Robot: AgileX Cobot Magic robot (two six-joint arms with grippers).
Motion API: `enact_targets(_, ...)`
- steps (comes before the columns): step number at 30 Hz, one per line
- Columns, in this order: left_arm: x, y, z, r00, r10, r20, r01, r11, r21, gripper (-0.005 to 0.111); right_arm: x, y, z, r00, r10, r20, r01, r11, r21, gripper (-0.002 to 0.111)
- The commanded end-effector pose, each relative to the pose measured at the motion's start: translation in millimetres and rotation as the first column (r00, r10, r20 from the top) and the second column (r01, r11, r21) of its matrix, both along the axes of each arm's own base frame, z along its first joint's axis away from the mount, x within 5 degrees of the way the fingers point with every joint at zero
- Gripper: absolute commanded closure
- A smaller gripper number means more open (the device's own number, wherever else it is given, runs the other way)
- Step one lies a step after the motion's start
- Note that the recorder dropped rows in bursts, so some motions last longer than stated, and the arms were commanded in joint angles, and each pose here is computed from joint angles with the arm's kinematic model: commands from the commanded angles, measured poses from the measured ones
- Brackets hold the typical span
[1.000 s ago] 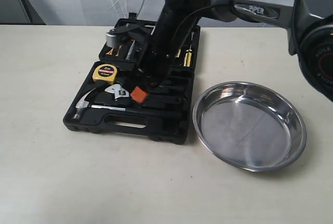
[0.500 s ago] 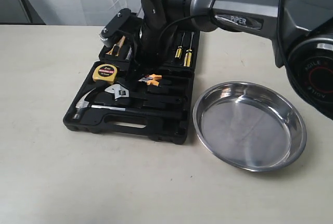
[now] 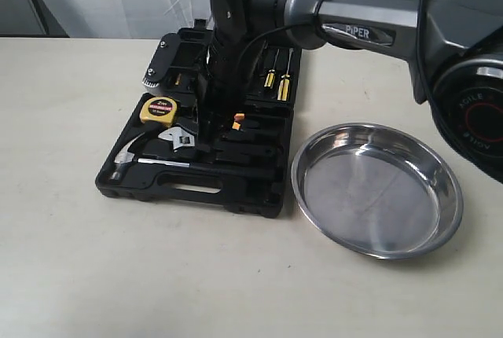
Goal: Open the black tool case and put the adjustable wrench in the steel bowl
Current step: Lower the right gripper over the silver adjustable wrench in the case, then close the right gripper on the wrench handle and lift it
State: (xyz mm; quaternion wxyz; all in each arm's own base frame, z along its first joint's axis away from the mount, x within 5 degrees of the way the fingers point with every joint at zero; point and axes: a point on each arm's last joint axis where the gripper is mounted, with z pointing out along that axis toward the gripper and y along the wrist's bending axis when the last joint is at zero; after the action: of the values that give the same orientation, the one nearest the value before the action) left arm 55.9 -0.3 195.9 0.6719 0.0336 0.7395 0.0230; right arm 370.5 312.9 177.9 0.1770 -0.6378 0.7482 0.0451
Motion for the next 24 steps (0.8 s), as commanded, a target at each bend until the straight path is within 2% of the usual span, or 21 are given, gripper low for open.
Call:
enact_targets(1, 0.2, -0.1, 1.0, 1.0, -0.001, 0.004, 0.001, 1.0, -0.003, 0.106, 5.1, 3.5, -0.7, 0.999, 0.015, 0.053, -0.016, 0.999, 0.03, 0.07)
enact_targets(8, 0.2, -0.1, 1.0, 1.0, -0.001, 0.004, 0.001, 1.0, -0.003, 0.106, 6.8, 6.5, -29.8, 1.0, 0.015, 0.01, -0.015, 1.0, 0.004, 0.07)
enact_targets(24, 0.2, -0.1, 0.8, 1.0, -0.001, 0.002, 0.001, 1.0, -0.002, 0.106, 8.6, 12.6, -66.2, 1.0, 0.011, -0.012, -0.011, 1.0, -0.005, 0.072)
